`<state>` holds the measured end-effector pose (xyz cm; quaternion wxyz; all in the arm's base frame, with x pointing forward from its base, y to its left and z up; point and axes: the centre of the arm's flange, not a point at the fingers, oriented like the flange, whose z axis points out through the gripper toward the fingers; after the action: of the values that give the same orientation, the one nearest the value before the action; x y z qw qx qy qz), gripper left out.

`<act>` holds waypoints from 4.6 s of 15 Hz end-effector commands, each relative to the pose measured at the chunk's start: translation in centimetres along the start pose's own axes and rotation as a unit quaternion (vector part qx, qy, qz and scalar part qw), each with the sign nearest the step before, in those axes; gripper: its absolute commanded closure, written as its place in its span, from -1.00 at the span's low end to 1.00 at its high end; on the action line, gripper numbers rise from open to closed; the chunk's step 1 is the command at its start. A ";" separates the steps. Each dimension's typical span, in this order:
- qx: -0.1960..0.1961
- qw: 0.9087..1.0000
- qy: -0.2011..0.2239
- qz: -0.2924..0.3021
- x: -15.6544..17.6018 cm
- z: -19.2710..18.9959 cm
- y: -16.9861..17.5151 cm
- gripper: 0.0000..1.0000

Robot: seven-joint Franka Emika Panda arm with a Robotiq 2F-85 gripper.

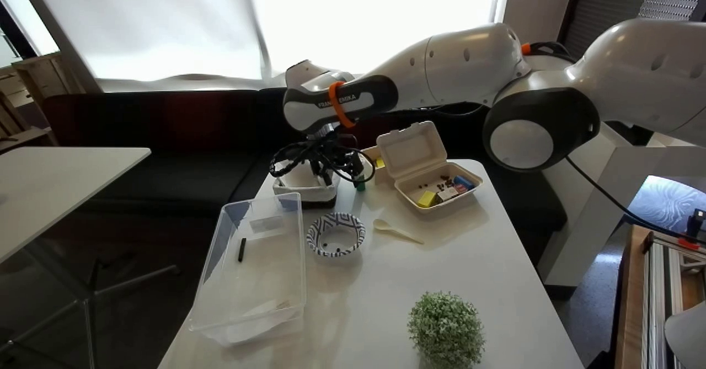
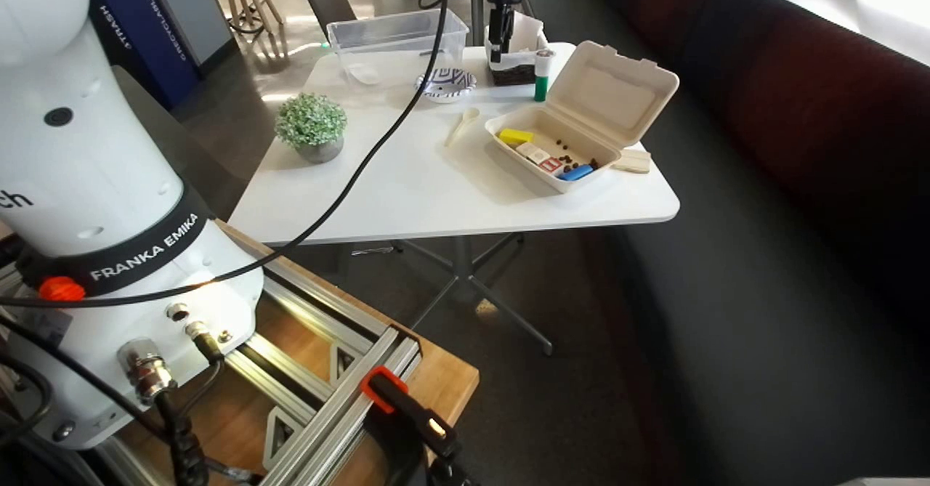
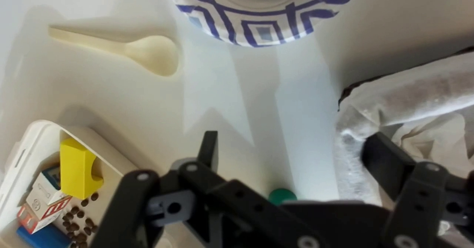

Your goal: Pull the basket to the center of the table

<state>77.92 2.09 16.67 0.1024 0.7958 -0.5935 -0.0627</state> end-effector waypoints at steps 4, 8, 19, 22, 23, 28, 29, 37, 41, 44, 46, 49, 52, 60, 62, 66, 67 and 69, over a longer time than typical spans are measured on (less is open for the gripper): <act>-0.045 0.999 0.004 -0.010 2.2 -0.5 -3.9 -1.00; -0.091 0.995 0.007 -0.032 2.2 -1.3 -1.8 -1.00; -0.129 0.988 -0.036 -0.078 2.0 -1.4 0.9 -1.00; -0.053 0.997 -0.028 -0.056 1.8 -2.7 -0.9 -1.00; -0.038 0.998 -0.022 -0.047 2.0 -2.9 -1.4 -1.00; -0.065 0.996 -0.017 -0.062 1.1 -2.4 2.5 -1.00; -0.065 0.996 -0.017 -0.062 1.1 -2.4 2.5 -1.00; -0.070 0.996 -0.013 -0.054 1.1 2.4 1.7 -1.00; -0.123 0.990 -0.042 -0.056 0.5 3.6 2.8 -1.00; -0.177 0.980 -0.068 -0.053 -0.1 3.8 4.2 -1.00; -0.211 0.972 -0.084 -0.055 -0.6 3.8 5.1 -1.00; -0.242 0.963 -0.098 -0.059 -1.0 3.8 5.8 -1.00; -0.272 0.954 -0.114 -0.060 -1.5 3.7 6.6 -1.00; -0.299 0.936 -0.185 -0.031 -1.4 4.1 8.6 -1.00; -0.241 0.951 -0.181 -0.061 -0.8 1.6 8.3 -1.00; -0.154 0.971 -0.144 -0.112 -1.4 -5.4 8.4 -1.00; -0.139 0.973 -0.131 -0.132 -1.7 -7.0 8.7 -1.00; -0.134 0.971 -0.091 -0.174 -2.4 -10.0 9.6 -1.00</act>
<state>72.62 1.37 25.31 0.1367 0.8187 -0.4866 -0.2726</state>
